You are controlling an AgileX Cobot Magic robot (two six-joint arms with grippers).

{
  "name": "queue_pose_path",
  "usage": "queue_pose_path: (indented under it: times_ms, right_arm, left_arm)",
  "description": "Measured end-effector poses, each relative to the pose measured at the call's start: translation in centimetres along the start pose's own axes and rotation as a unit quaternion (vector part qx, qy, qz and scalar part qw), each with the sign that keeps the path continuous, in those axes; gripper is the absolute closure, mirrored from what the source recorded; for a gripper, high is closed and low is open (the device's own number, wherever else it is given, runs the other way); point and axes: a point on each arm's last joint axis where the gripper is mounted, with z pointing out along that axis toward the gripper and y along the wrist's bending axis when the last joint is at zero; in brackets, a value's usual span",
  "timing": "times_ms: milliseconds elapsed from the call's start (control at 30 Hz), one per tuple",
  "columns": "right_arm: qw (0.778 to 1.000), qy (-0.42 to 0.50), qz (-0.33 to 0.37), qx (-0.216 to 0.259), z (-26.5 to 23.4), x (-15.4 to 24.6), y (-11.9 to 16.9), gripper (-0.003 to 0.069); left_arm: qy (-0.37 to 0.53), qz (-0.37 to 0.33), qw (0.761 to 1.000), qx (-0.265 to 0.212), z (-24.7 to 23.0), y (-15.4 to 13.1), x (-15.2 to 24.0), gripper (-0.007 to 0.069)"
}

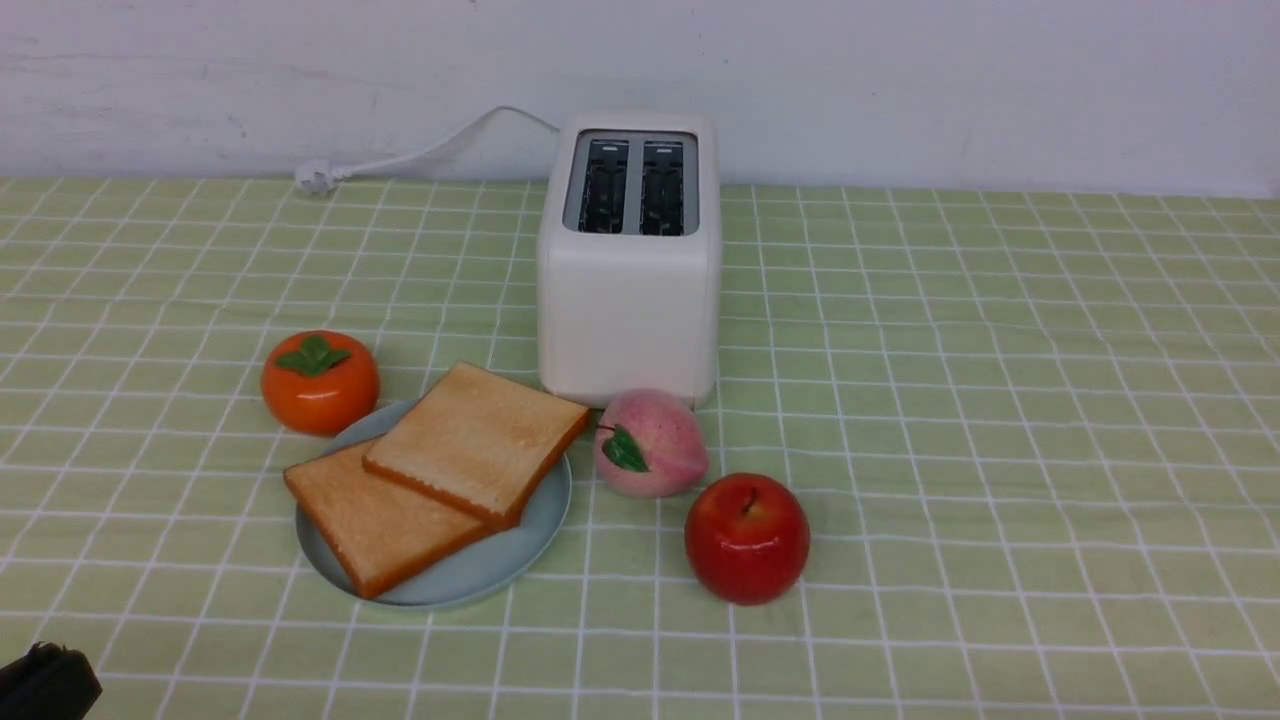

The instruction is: Take toasted bread from bread machine on green coffee tablecloth place on plate.

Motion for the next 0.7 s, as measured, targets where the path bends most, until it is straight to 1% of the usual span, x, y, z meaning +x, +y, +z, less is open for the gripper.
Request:
queue_pose_path:
  times_ms: [167,467,700]
  right_arm:
    - [0.999,0.035,-0.003,0.008,-0.03,0.68,-0.16,0.0679]
    - [0.999,0.042,-0.004,-0.003,-0.05,0.75,-0.04,0.0679]
    - [0.997,0.042,-0.052,-0.03,-0.07,0.78,0.43,0.0677]
  left_arm:
    - [0.0,0.0,1.0,0.0,0.0,0.0,0.0,0.0587]
    - [0.0,0.0,1.0,0.0,0.0,0.0,0.0,0.0584]
    - [0.0,0.0,1.0,0.0,0.0,0.0,0.0,0.0575]
